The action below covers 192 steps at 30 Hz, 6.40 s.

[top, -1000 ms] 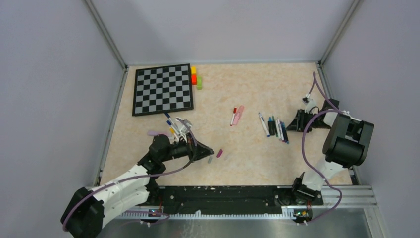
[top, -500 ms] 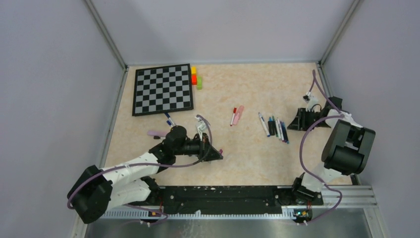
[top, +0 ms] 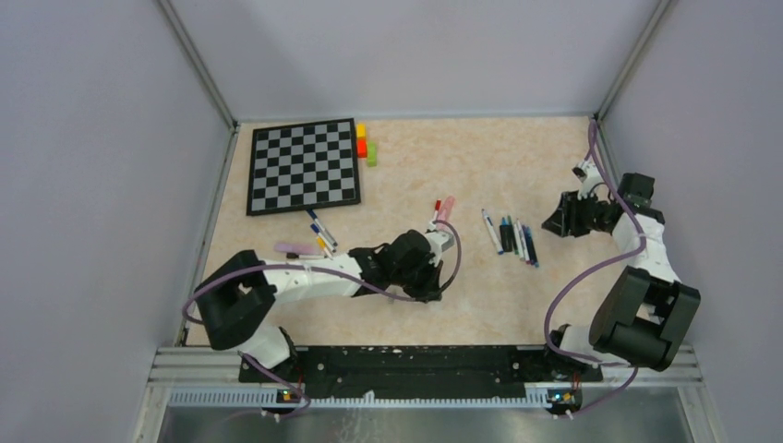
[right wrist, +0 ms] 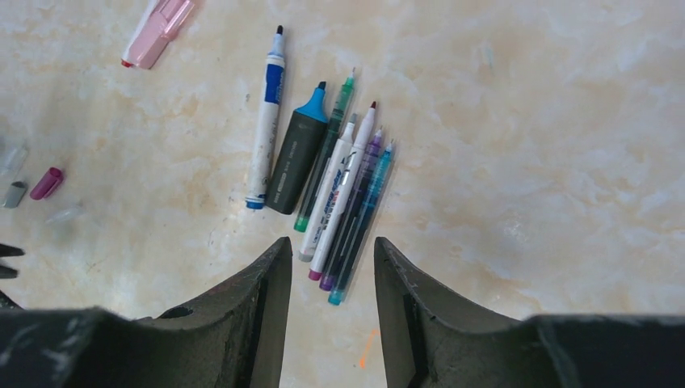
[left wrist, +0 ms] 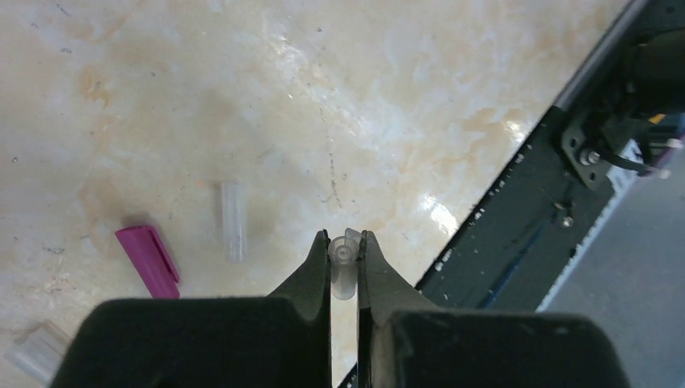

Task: Open the pen caps
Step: Place the pen cap at the center of the board, then pick up the pen from the center of the board.

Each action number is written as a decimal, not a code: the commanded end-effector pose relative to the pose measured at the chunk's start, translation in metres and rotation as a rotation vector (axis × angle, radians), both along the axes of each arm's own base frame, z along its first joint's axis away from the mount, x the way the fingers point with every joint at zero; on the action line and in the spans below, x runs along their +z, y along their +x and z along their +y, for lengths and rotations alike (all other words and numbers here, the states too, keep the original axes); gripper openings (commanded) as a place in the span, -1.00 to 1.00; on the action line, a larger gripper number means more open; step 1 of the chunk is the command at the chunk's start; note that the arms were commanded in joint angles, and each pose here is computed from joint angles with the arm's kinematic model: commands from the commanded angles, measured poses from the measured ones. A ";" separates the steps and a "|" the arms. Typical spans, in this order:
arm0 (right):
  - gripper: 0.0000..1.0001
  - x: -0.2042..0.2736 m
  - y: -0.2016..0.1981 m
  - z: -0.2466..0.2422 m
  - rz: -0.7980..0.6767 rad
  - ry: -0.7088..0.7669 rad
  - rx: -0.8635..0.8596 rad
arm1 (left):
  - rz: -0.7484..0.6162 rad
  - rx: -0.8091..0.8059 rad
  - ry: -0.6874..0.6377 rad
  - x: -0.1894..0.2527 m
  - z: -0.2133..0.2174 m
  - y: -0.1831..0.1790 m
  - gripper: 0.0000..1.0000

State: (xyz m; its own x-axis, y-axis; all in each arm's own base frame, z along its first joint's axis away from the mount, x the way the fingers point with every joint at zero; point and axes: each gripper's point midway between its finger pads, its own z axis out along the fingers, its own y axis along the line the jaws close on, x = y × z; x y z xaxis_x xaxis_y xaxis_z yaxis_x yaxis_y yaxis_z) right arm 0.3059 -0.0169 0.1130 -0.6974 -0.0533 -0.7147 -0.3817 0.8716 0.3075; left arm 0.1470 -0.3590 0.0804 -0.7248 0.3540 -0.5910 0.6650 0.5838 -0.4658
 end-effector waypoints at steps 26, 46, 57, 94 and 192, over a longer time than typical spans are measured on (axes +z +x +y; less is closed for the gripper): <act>-0.17 0.037 -0.010 0.023 -0.133 0.061 0.095 | -0.091 0.070 0.340 -0.024 -0.022 0.045 -0.23; -0.17 0.044 -0.014 0.030 -0.184 0.070 0.123 | -0.321 0.235 -0.013 0.081 0.024 0.131 0.35; -0.17 0.046 -0.015 0.032 -0.199 0.075 0.134 | -0.276 0.426 -0.150 0.085 0.072 0.172 0.97; -0.17 0.044 -0.016 0.033 -0.199 0.076 0.142 | 0.064 0.425 0.238 -0.026 0.010 0.254 -0.11; -0.09 0.091 -0.060 0.093 -0.414 0.363 0.398 | -0.269 0.202 -0.432 0.136 0.003 0.158 -1.00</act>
State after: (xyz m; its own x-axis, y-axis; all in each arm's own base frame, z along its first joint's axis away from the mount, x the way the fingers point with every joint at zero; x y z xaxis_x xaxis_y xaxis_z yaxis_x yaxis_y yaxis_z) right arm 0.2559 0.0585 0.1772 -0.4160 -0.0404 -0.9085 -0.7240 0.6193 0.3040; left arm 0.3371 -0.3257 0.1438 -0.6663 0.0775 -0.7416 0.5084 0.7748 -0.3758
